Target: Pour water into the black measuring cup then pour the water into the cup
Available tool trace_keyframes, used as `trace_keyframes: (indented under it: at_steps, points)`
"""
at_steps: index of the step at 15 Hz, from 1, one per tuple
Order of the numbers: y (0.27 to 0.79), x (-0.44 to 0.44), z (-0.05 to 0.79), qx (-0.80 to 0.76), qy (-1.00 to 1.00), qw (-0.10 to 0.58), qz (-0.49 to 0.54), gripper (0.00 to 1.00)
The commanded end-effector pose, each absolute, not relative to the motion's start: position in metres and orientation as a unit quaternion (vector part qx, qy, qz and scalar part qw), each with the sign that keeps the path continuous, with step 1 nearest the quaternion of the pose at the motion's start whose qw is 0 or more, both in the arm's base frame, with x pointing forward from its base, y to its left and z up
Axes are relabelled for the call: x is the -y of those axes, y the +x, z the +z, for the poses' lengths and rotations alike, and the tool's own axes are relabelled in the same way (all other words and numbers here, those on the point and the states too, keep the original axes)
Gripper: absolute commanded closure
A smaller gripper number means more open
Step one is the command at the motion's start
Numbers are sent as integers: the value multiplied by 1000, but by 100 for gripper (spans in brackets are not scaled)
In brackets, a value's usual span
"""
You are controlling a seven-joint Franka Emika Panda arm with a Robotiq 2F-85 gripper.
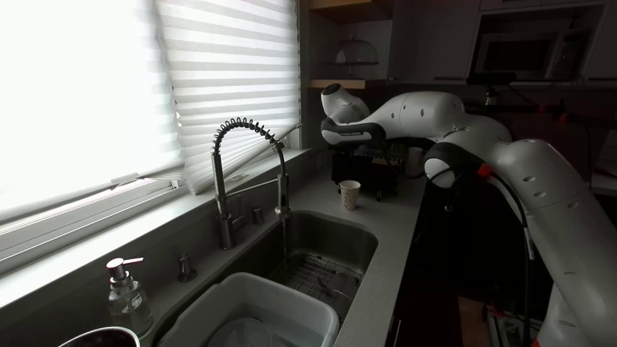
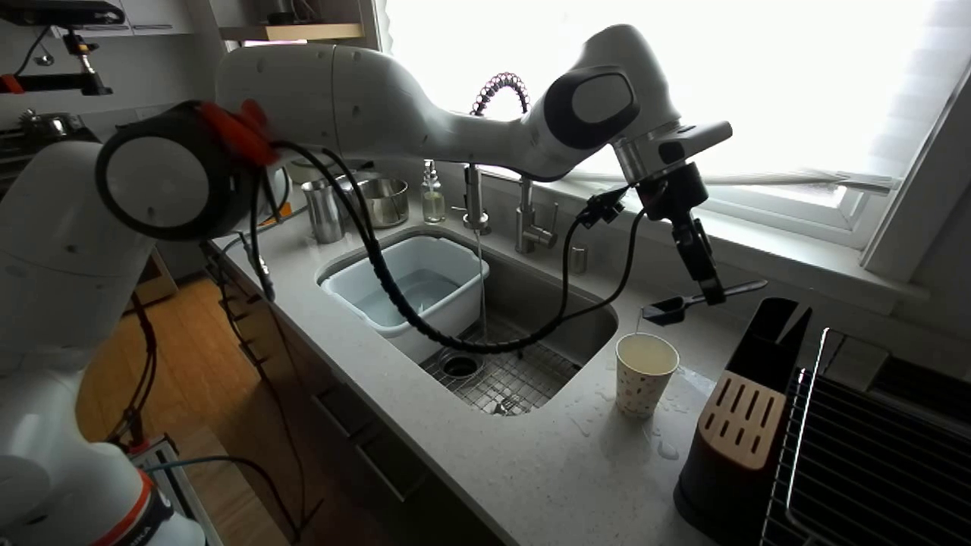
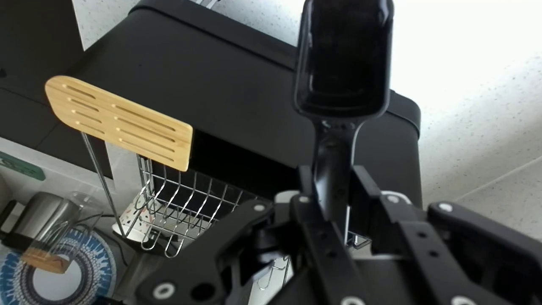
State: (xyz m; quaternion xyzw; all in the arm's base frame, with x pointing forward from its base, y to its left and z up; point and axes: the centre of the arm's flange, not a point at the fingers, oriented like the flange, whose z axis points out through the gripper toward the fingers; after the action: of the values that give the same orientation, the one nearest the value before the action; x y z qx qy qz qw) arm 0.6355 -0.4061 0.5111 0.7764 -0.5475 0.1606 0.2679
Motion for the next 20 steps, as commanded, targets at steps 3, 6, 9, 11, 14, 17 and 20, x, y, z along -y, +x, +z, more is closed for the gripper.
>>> trace_keyframes:
  at_steps: [3, 6, 9, 11, 14, 17, 20]
  points:
    - [621, 399, 508, 540, 770, 295, 171, 94]
    - [620, 399, 507, 528, 770, 305, 185, 94]
    - [621, 397, 507, 523, 768, 313, 195, 94]
    - [620, 394, 506, 525, 764, 320, 198, 94]
    - [619, 388, 504, 529, 758, 327, 197, 94]
    - [617, 384, 503, 530, 752, 338, 199, 94]
    - [614, 382, 502, 520, 748, 354, 212, 94]
